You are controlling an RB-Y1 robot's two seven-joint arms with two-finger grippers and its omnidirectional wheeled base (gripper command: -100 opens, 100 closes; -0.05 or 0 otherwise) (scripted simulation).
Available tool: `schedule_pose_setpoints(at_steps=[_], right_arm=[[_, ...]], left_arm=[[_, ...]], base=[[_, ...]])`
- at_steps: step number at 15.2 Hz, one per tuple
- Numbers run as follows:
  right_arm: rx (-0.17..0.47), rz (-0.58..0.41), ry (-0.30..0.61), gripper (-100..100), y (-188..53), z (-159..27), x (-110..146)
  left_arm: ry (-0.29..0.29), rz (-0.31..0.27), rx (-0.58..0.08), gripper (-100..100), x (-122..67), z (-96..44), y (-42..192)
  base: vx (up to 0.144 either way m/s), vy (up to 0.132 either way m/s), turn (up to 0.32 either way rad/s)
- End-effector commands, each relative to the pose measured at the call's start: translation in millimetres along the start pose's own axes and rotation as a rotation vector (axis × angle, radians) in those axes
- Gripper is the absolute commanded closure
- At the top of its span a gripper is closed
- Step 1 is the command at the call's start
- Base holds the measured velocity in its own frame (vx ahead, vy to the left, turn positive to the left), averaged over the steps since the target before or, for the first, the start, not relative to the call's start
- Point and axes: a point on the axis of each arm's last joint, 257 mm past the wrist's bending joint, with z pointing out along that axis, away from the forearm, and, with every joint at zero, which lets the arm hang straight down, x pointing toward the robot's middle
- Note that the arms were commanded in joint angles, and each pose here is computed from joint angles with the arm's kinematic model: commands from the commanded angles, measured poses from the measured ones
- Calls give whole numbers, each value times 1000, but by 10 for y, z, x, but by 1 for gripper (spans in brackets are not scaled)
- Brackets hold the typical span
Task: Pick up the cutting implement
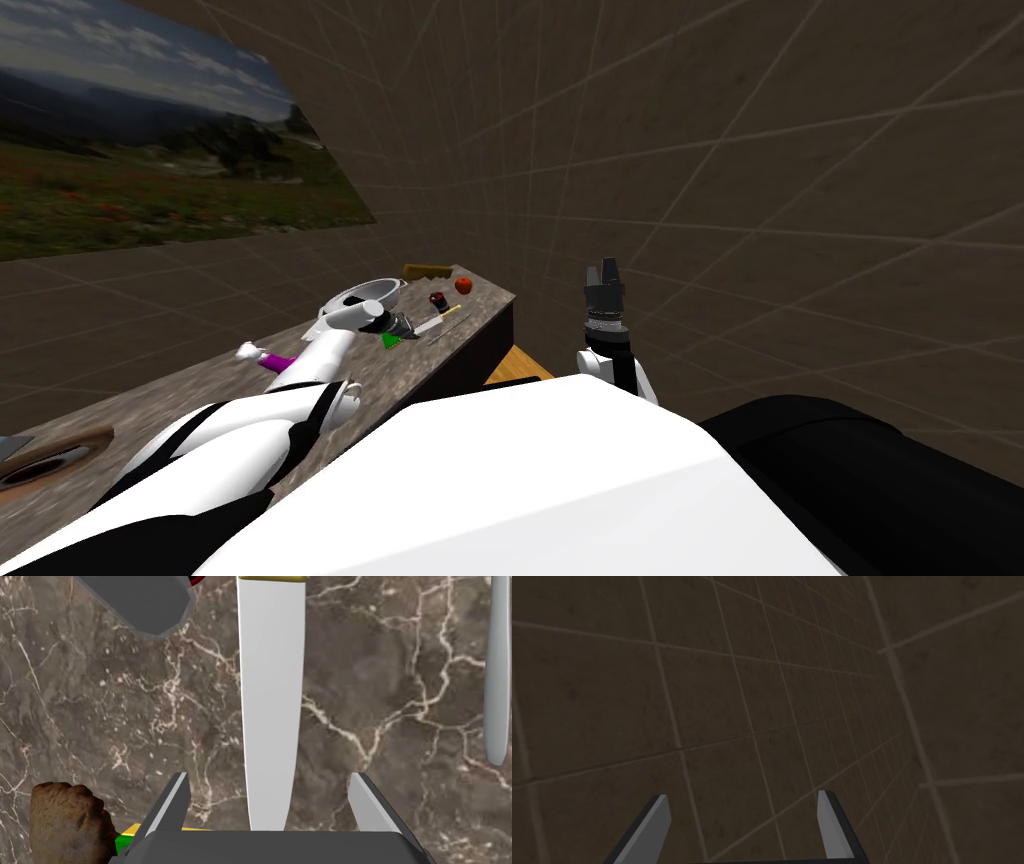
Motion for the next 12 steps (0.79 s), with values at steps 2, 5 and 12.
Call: schedule_pose_setpoints(at_steps=[2,5,12], right_arm=[[0,0,0,0,0,0,0],[0,0,0,0,0,0,0],[0,0,0,0,-1,-1,-1]], left_arm=[[-8,-35,13,-100,-139,76,-27],[-12,-46,15,-100,-191,92,-39],[-6,-28,11,100,-109,61,-24]], base=[[-39,17,-238],[-57,21,-176],[5,-1,64]])
